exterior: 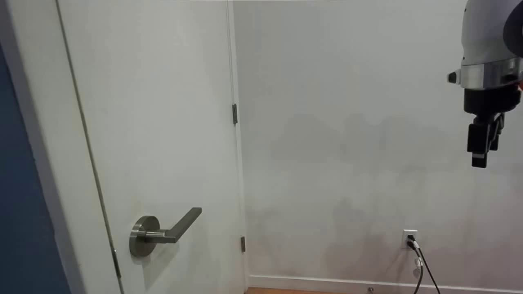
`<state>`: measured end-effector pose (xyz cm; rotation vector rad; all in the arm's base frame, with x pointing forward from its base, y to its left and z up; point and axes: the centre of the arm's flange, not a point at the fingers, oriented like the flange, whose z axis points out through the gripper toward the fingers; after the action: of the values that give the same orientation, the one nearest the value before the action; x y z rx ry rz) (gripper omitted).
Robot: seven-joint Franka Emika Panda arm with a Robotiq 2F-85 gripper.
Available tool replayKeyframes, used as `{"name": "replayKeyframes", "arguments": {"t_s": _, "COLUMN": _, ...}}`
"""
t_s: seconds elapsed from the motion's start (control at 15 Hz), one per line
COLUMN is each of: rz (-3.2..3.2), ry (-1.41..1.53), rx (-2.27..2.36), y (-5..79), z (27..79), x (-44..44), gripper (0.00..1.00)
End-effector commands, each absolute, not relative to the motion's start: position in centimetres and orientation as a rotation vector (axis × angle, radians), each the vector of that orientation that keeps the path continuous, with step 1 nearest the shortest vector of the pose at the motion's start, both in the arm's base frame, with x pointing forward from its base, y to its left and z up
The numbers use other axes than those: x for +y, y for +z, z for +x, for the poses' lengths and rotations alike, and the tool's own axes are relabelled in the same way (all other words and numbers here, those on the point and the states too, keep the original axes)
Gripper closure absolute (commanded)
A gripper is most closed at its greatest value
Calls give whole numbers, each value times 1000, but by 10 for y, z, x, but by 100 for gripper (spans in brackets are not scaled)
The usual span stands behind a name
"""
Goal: Open the door
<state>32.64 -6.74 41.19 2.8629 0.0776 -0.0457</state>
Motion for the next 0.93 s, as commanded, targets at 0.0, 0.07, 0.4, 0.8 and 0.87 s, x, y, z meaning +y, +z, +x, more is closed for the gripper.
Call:
{"name": "replayKeyframes", "arguments": {"t_s": 0.0, "rz": 2863, "ry": -46, "rx": 78, "y": 412, "z": 326, "x": -67, "gripper": 0}}
{"name": "replayKeyframes", "arguments": {"t_s": 0.07, "rz": 2863, "ry": -46, "rx": 78, "y": 412, "z": 326, "x": -67, "gripper": 0}}
{"name": "replayKeyframes", "arguments": {"t_s": 0.4, "rz": 2863, "ry": -46, "rx": 78, "y": 412, "z": 326, "x": -67, "gripper": 0}}
{"name": "replayKeyframes", "arguments": {"t_s": 0.8, "rz": 2863, "ry": -46, "rx": 78, "y": 412, "z": 326, "x": -67, "gripper": 0}}
{"name": "replayKeyframes", "arguments": {"t_s": 0.87, "rz": 2845, "ry": -18, "rx": 119, "y": 418, "z": 342, "x": -59, "gripper": 0}}
